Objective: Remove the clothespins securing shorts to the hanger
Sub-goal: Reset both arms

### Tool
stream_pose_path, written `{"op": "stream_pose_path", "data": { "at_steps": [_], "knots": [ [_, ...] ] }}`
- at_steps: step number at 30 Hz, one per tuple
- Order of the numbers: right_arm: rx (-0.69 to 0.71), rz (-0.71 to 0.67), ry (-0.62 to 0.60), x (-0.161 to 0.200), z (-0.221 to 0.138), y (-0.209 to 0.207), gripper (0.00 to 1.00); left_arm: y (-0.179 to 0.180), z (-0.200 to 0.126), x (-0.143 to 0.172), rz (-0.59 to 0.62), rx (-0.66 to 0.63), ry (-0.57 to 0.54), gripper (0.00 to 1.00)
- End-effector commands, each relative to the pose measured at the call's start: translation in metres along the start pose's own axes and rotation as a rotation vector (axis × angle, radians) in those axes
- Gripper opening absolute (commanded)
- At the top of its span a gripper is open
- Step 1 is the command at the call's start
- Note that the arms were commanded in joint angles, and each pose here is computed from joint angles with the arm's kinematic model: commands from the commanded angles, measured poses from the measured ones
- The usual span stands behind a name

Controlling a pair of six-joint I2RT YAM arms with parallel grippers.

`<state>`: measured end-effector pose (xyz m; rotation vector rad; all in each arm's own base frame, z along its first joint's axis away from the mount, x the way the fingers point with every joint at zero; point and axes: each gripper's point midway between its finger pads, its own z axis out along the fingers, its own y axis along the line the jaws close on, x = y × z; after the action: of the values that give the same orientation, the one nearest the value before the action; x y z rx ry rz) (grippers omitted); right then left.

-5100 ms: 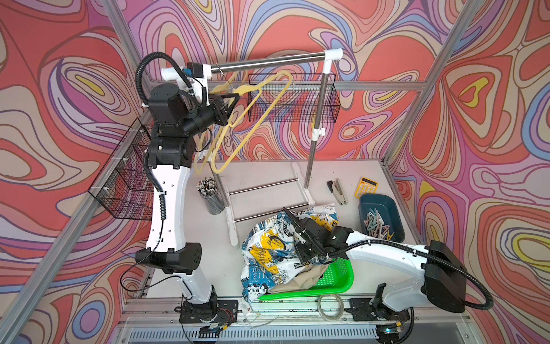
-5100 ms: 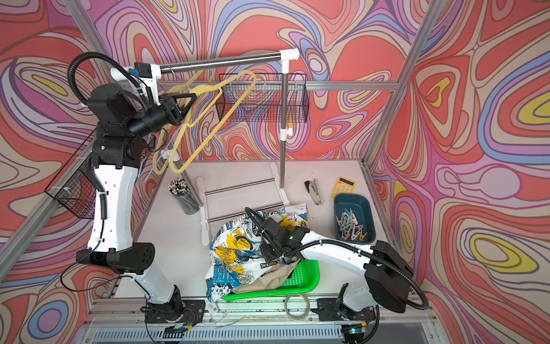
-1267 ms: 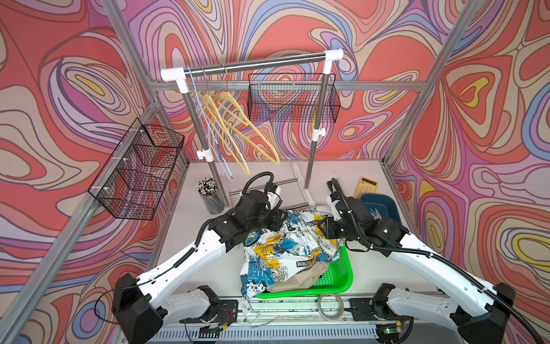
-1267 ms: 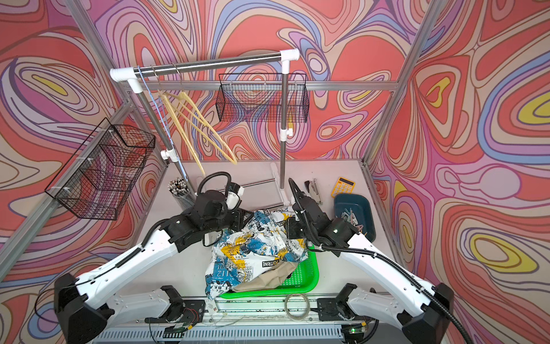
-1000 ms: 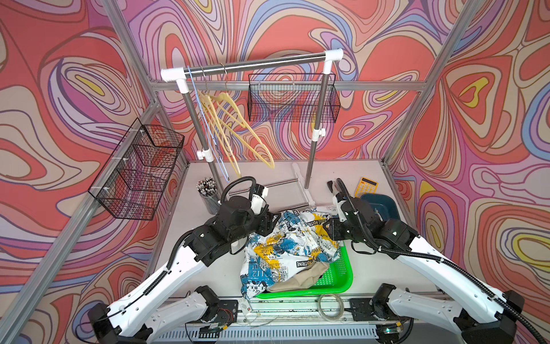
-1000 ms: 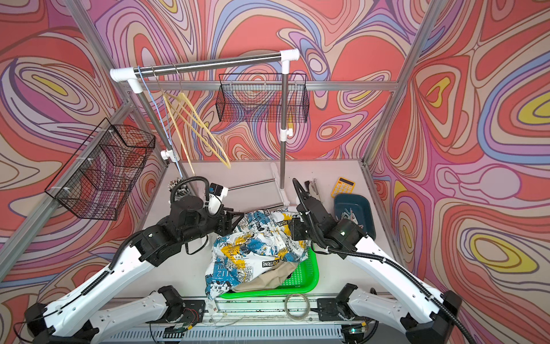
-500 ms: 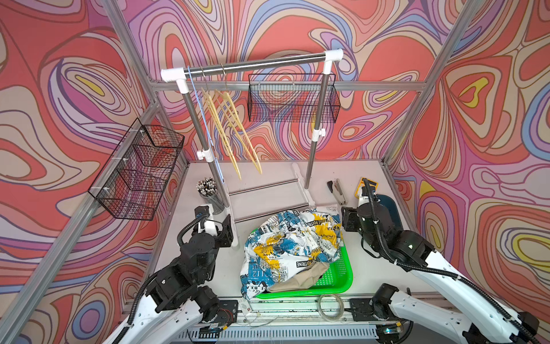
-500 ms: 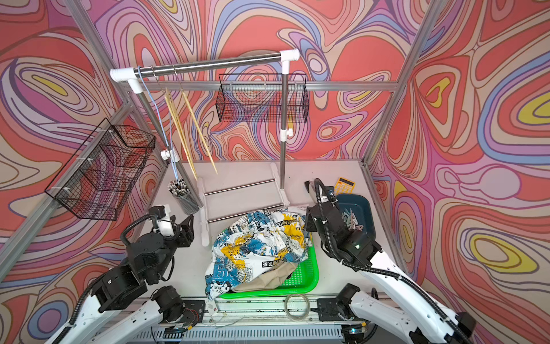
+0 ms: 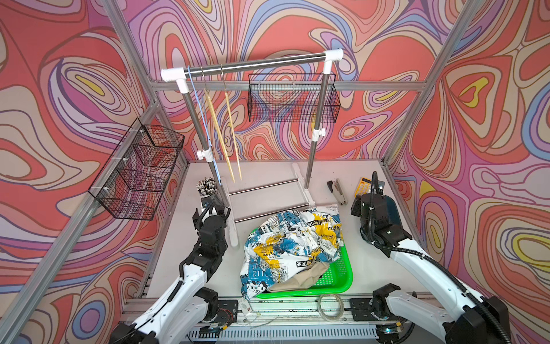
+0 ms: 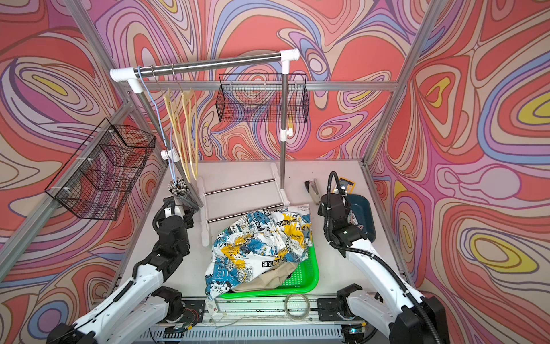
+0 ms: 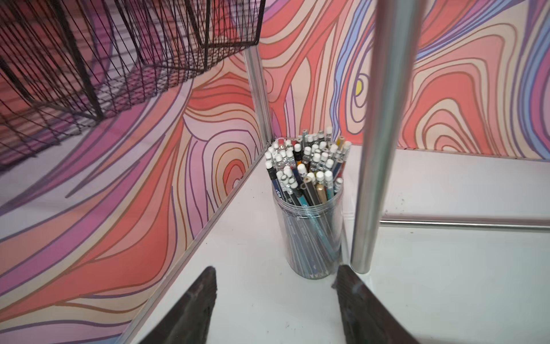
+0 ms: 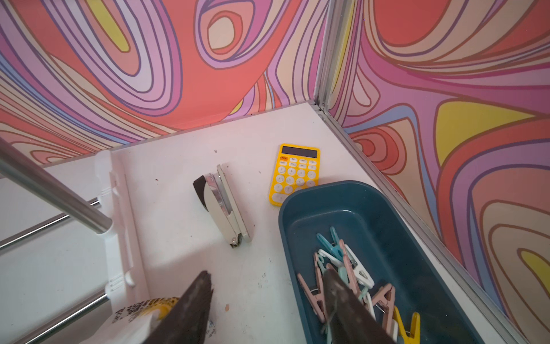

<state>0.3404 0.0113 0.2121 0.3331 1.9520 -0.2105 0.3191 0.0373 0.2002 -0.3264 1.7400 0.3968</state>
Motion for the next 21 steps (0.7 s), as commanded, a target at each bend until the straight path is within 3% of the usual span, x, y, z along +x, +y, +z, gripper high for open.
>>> {"op": "stream_pose_path", "data": {
  "at_steps": [1, 5, 11, 17, 21],
  "knots": [
    [0.04, -0.004, -0.055, -0.004, 0.008, -0.014, 0.62, -0.014, 0.022, 0.013, -0.129, 0.147, -0.012, 0.65],
    [0.063, 0.003, -0.048, 0.0, 0.012, -0.027, 0.63, -0.023, 0.032, 0.037, -0.098, 0.189, 0.027, 0.68],
    [0.088, 0.039, -0.039, 0.008, 0.024, -0.044, 0.65, -0.043, 0.046, 0.031, -0.067, 0.292, 0.035, 0.68],
    [0.099, 0.038, -0.006, 0.018, 0.042, -0.051, 0.64, -0.04, 0.045, 0.048, -0.031, 0.285, 0.111, 0.65],
    [0.106, 0.042, 0.005, 0.024, 0.054, -0.054, 0.64, -0.041, 0.055, 0.067, -0.007, 0.268, 0.092, 0.71]
  ]
}}
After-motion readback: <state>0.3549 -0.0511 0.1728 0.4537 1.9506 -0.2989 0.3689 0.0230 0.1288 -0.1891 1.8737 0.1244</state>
